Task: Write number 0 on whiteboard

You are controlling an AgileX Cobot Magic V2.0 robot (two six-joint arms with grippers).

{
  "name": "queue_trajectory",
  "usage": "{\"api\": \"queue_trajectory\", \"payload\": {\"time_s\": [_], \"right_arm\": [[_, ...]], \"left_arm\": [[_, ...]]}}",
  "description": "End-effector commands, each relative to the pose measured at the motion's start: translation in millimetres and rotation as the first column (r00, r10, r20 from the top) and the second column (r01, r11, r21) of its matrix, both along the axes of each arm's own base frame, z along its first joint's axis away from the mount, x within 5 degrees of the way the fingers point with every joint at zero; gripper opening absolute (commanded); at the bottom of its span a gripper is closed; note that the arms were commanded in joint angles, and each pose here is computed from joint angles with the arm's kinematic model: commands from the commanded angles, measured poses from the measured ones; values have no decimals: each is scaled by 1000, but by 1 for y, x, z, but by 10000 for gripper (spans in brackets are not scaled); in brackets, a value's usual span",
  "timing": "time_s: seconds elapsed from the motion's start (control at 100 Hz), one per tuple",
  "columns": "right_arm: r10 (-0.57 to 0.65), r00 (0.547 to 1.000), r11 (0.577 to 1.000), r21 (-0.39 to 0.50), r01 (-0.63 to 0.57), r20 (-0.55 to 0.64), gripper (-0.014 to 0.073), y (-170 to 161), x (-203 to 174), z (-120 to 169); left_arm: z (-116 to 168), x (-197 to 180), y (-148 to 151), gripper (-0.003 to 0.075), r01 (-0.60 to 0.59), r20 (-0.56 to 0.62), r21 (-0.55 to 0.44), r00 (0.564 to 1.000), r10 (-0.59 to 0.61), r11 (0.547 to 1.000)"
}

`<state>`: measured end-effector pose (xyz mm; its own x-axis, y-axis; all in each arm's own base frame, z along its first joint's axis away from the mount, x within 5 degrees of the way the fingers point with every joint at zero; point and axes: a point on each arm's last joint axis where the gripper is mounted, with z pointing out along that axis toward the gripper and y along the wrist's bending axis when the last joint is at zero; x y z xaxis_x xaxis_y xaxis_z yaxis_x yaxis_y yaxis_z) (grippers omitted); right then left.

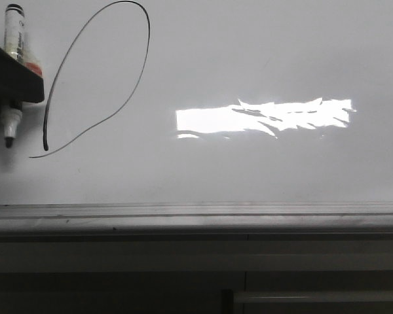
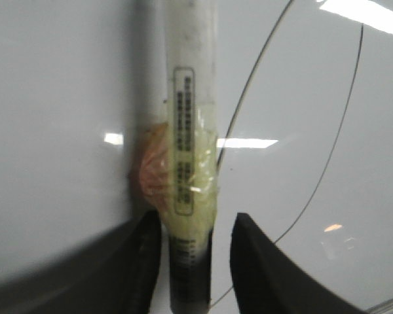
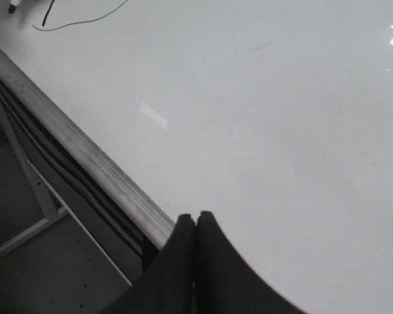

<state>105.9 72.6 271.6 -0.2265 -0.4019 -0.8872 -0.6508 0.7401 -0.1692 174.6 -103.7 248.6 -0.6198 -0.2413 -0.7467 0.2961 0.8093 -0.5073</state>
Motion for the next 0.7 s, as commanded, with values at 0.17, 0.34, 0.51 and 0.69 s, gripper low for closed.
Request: {"api": "queue_trajectory", "payload": {"time_s": [0.17, 0.34, 0.51, 0.69], "right_arm": [[-35, 996, 997, 64, 30, 86, -69, -1, 4, 17], [-34, 992, 996, 86, 23, 121, -69, -5, -4, 22], [-19, 990, 996, 93, 6, 140, -69, -11, -16, 26], [-36, 960, 987, 163, -10, 277, -69, -25, -41, 41]], "left_arm": [[9, 2, 0, 383, -13, 26, -11, 1000, 13, 1000], [20, -8, -1, 383, 68, 98, -15, 993, -66, 998], [32, -26, 6, 351, 99, 190, -22, 977, -93, 995], [42, -54, 20, 50, 107, 300, -54, 950, -86, 993]]}}
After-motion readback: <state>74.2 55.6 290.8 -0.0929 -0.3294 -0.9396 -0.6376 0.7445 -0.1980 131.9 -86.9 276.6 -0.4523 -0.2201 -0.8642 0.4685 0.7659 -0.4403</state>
